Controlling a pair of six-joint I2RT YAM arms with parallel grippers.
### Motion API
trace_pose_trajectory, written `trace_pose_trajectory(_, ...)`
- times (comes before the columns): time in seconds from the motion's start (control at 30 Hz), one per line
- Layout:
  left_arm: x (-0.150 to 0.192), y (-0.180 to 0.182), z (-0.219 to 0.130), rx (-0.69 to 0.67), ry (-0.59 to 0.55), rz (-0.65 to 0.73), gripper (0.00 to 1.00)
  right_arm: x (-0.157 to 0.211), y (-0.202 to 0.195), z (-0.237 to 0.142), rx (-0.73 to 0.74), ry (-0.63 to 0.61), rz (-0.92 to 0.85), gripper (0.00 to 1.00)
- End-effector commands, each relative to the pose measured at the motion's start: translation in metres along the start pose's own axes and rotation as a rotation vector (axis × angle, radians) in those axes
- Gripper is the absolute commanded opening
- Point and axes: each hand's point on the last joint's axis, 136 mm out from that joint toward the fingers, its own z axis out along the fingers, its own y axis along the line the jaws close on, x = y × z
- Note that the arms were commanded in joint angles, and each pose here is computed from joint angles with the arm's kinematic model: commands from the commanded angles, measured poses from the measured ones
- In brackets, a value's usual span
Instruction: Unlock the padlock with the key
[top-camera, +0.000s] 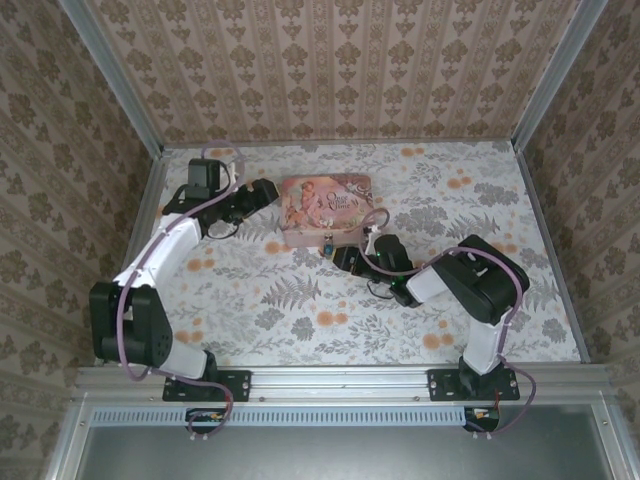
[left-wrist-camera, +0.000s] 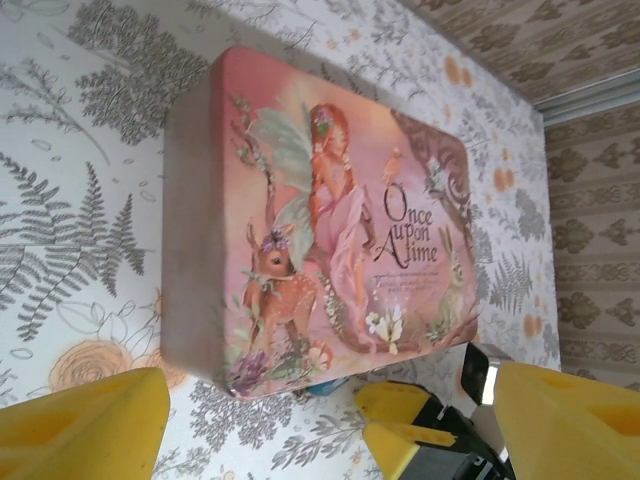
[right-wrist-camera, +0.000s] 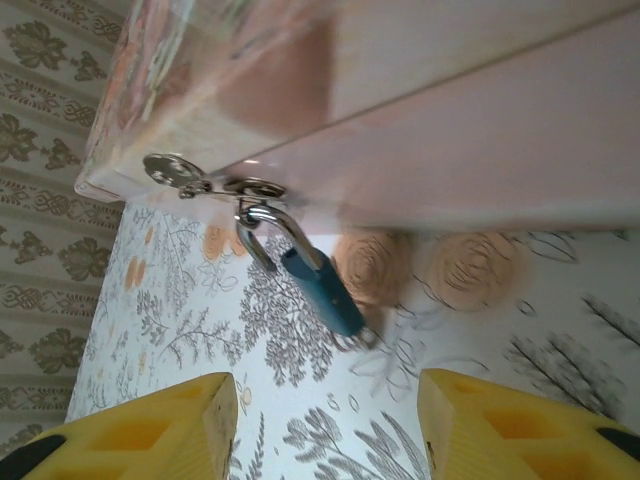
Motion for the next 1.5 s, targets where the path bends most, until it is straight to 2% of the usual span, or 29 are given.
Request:
trace_pose_trajectory(0.0,0.001,0.001,-0.001,-0.027,0.034,0.030,0.85,-0.008,0.008,0.010,-0.018,-0.037,-0.061,0.51)
trace_pose_trajectory(0.2,0.000,0.001,0.008,-0.020,0.074,0.003,0.85,-0.001,0.002,0.019,0.066,-0.007,-0.164,0.50)
trace_pose_trajectory(0.47,-0.006,-0.005,0.012,0.004,0.076,-0.003,0.85,-0.003,-0.013,0.020,0.140,-0.042,-0.202,0.49)
trace_pose_trajectory(0.83,-0.012,-0.006,0.017,-0.003,0.090,-0.001,0.85,0.002,-0.013,0.037,0.124,-0.039,-0.210,0.48)
trace_pose_trajectory(1.07,-0.016,-0.008,0.017,0.003,0.085,-0.006,0.85,0.006,-0.016,0.037,0.123,-0.042,-0.201,0.43)
trace_pose_trajectory(1.27,-0.017,-0.008,0.019,0.006,0.080,-0.009,0.85,0.009,-0.020,0.035,0.129,-0.042,-0.192,0.33)
trace_pose_trajectory(1.47,-0.017,-0.005,0.020,-0.006,0.078,-0.004,0.85,0.008,-0.023,0.031,0.144,-0.054,-0.184,0.08)
